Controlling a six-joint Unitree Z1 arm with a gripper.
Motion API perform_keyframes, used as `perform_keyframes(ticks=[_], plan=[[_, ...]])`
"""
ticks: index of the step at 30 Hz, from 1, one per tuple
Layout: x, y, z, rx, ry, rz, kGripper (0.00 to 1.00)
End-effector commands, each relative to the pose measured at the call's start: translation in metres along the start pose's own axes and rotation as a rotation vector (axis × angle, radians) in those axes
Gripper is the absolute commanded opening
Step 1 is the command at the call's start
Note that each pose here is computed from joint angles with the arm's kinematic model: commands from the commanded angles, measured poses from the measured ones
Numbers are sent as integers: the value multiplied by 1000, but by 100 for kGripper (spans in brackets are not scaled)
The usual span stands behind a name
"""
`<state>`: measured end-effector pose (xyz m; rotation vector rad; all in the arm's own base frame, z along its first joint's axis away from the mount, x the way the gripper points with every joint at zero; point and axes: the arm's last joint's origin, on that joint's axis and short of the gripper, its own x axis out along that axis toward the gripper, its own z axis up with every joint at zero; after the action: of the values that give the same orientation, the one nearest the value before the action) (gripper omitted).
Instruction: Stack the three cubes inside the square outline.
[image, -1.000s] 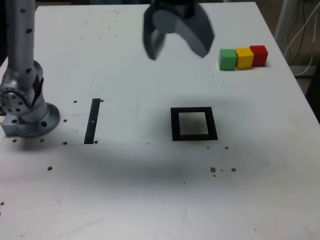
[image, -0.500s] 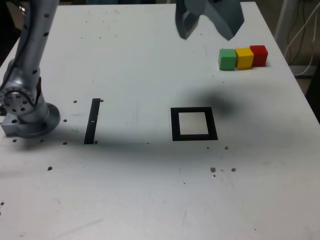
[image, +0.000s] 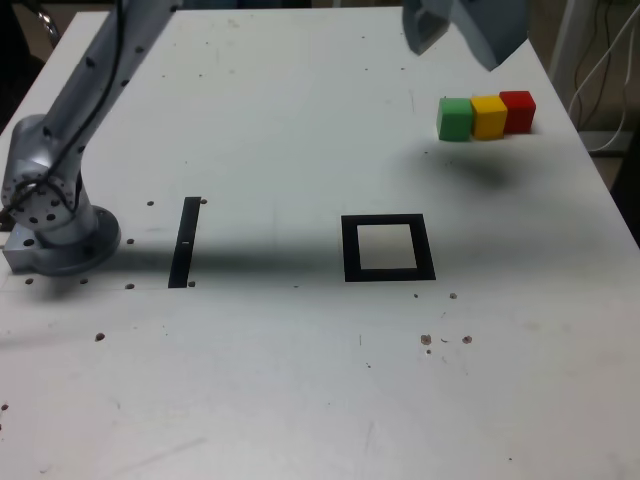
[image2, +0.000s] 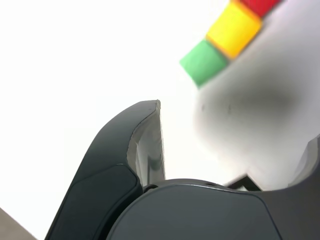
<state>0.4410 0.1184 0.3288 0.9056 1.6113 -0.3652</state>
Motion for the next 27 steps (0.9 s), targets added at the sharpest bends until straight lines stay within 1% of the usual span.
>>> perform_keyframes(ticks=[1,4,8,14,17,20,24,26,27], plan=[[4,5,3,46,17,16,98],[8,13,9,130,36,67,99],[8,20,15,215,50,130,99],[10,18,32,325,104,197,99],[14,20,41,354,116,230,98],[19,24,46,361,116,256,96],[26,30,52,363,110,281,93],[30,33,55,360,107,286,92],[35,35,56,358,108,283,92]])
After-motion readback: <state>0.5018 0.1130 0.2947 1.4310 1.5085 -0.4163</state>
